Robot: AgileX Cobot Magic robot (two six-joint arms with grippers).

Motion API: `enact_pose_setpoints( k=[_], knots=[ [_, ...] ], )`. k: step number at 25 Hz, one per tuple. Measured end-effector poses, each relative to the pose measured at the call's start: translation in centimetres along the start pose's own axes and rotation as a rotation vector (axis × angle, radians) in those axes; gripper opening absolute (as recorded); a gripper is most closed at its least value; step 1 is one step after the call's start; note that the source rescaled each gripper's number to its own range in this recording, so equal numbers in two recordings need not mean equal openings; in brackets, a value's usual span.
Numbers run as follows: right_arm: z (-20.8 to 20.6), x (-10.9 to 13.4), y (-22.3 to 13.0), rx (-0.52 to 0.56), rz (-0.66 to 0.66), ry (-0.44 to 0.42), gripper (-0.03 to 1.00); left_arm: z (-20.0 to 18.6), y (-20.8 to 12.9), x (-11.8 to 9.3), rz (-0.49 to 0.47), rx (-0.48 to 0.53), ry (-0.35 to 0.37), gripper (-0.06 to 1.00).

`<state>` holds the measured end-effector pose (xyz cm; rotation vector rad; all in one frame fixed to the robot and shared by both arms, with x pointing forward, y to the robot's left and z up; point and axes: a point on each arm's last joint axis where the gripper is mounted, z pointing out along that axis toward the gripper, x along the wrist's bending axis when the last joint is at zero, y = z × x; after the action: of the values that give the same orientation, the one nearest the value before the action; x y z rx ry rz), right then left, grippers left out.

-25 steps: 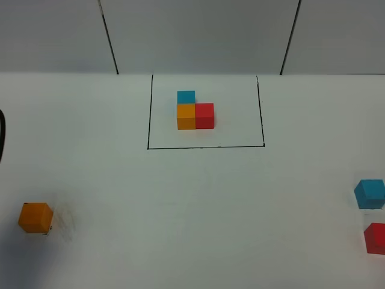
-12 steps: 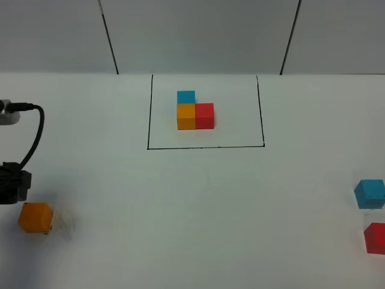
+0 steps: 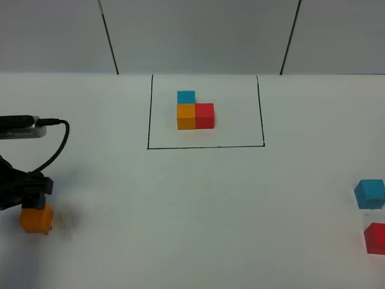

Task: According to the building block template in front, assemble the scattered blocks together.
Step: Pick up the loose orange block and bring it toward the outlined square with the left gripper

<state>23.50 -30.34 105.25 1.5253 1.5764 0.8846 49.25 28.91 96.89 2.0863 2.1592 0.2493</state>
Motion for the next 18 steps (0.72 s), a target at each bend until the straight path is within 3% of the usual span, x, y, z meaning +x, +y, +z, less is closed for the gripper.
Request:
enact_pose_setpoints(
  k=[18],
  knots=[
    [0.0, 0.0, 0.0, 0.000, 0.006, 0.000, 0.00, 6.3, 0.9, -0.4, 0.007, 0.095, 0.001, 0.70]
  ],
)
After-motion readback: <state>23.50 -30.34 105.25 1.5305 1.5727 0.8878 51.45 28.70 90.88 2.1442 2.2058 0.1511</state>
